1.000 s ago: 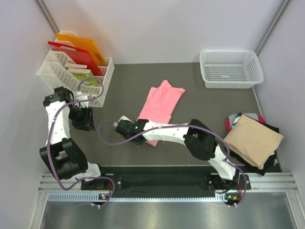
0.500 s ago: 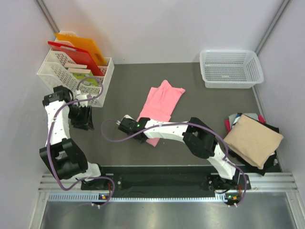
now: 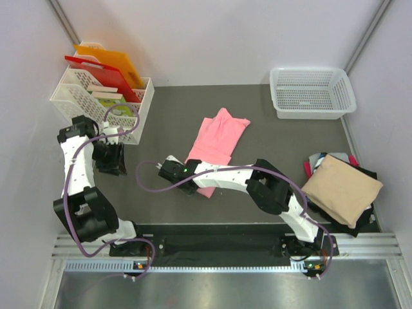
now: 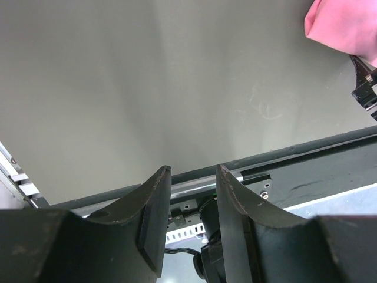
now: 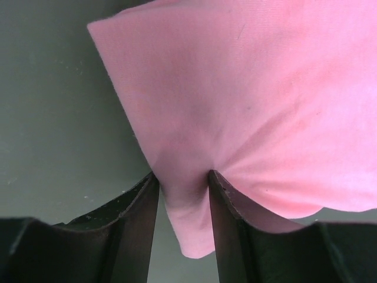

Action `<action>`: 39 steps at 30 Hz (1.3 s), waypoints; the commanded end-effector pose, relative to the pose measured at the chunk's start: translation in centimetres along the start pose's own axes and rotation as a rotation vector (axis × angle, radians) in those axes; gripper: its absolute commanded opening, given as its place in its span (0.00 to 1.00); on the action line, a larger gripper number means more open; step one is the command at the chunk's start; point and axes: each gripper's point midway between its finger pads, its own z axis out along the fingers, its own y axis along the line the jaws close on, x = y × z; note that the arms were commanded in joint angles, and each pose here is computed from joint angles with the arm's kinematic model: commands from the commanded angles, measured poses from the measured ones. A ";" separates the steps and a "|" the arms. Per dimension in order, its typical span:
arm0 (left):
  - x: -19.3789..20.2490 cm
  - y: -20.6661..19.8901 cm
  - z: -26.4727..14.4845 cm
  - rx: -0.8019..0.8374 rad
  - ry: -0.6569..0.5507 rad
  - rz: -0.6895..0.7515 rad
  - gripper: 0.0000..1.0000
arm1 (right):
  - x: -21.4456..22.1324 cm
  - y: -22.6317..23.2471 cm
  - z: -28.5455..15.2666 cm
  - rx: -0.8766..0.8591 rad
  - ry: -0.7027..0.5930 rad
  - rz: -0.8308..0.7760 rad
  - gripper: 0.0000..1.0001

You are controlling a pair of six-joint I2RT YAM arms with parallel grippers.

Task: Fold and stack the t-shirts
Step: Grab one side of the 2/3 rectangular tshirt with right arm, then fold the long partially folded tshirt into a neat square

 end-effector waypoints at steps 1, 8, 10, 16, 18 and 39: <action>-0.8 0.1 -0.8 -0.011 -0.031 0.036 0.41 | 2.5 1.7 2.1 -0.012 0.085 -0.004 0.40; -0.5 0.0 -1.1 -0.018 -0.033 0.048 0.41 | 2.9 1.5 3.2 0.028 0.112 -0.004 0.25; -0.4 -0.1 -1.1 -0.019 -0.037 0.057 0.41 | 2.5 1.6 2.9 0.021 0.105 0.006 0.12; -0.2 -0.1 -1.1 -0.019 -0.039 0.061 0.41 | 0.5 1.8 -0.6 -0.021 0.054 0.037 0.00; -0.2 -0.2 -1.2 -0.015 -0.041 0.061 0.41 | 0.6 2.7 -2.0 -0.060 0.056 0.047 0.00; -0.4 -0.7 -2.1 0.001 -0.052 0.103 0.41 | 1.1 10.8 -22.2 -0.362 -0.068 0.063 0.00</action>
